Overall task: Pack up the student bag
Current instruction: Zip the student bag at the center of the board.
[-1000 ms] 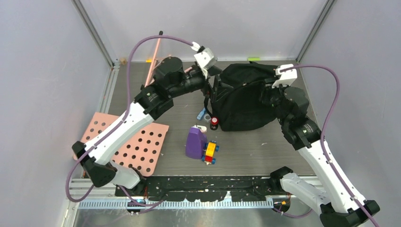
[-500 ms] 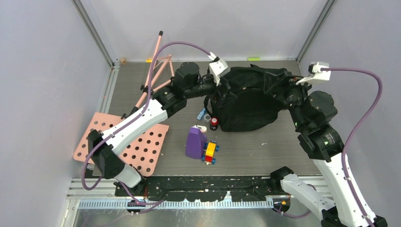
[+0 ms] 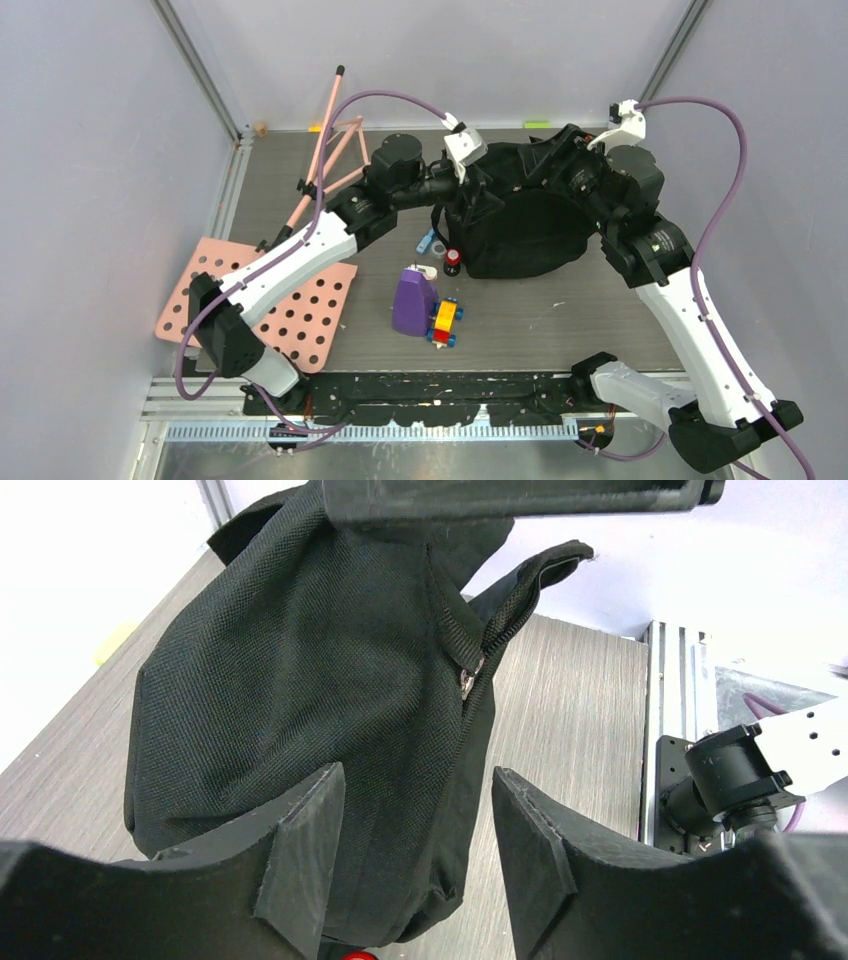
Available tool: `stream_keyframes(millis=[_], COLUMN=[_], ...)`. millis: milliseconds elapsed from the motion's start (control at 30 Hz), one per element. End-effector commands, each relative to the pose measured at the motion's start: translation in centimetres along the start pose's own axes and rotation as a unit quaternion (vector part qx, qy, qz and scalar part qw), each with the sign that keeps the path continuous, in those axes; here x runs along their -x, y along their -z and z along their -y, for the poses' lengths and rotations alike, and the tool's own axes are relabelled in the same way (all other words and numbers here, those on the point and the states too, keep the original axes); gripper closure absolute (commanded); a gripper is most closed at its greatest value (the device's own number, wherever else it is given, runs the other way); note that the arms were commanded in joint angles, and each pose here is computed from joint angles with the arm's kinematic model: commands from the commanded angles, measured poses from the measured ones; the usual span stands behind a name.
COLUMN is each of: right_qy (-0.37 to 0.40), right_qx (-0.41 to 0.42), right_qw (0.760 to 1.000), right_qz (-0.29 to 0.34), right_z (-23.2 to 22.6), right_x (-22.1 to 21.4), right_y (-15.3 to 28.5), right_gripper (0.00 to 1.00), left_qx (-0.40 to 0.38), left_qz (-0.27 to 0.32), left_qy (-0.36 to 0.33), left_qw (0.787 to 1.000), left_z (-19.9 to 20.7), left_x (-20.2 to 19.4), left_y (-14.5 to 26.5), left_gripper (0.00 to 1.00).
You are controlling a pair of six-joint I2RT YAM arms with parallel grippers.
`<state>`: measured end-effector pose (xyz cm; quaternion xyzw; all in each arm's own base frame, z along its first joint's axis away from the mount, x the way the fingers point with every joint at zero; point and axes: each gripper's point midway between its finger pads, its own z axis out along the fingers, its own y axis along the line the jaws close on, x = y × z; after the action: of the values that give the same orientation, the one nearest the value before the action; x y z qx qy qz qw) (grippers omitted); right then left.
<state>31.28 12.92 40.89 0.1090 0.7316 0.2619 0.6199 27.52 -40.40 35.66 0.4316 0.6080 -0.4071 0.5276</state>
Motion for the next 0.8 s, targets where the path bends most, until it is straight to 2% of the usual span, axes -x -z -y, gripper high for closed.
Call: stream_keyframes(millis=[0, 333, 767], right_qy=[-0.044, -0.057, -0.05], right_qx=[0.032, 0.025, 0.02], right_qw=[0.999, 0.998, 0.998], right_qz=[0.002, -0.021, -0.038], right_z=[-2.0, -2.0, -2.0], right_x=[0.9, -0.6, -2.0], right_y=[0.4, 0.2, 0.3], right_gripper=[0.34, 0.39, 0.49], left_qx=[-0.009, -0.013, -0.009], left_qz=[0.027, 0.019, 0.017], left_qy=[-0.006, -0.006, -0.004], left_qw=[1.0, 1.0, 1.0], left_z=[0.0, 0.2, 0.2], left_x=[1.2, 0.3, 0.2], left_y=[-0.5, -1.3, -1.8], left_gripper=[0.44, 0.49, 0.7])
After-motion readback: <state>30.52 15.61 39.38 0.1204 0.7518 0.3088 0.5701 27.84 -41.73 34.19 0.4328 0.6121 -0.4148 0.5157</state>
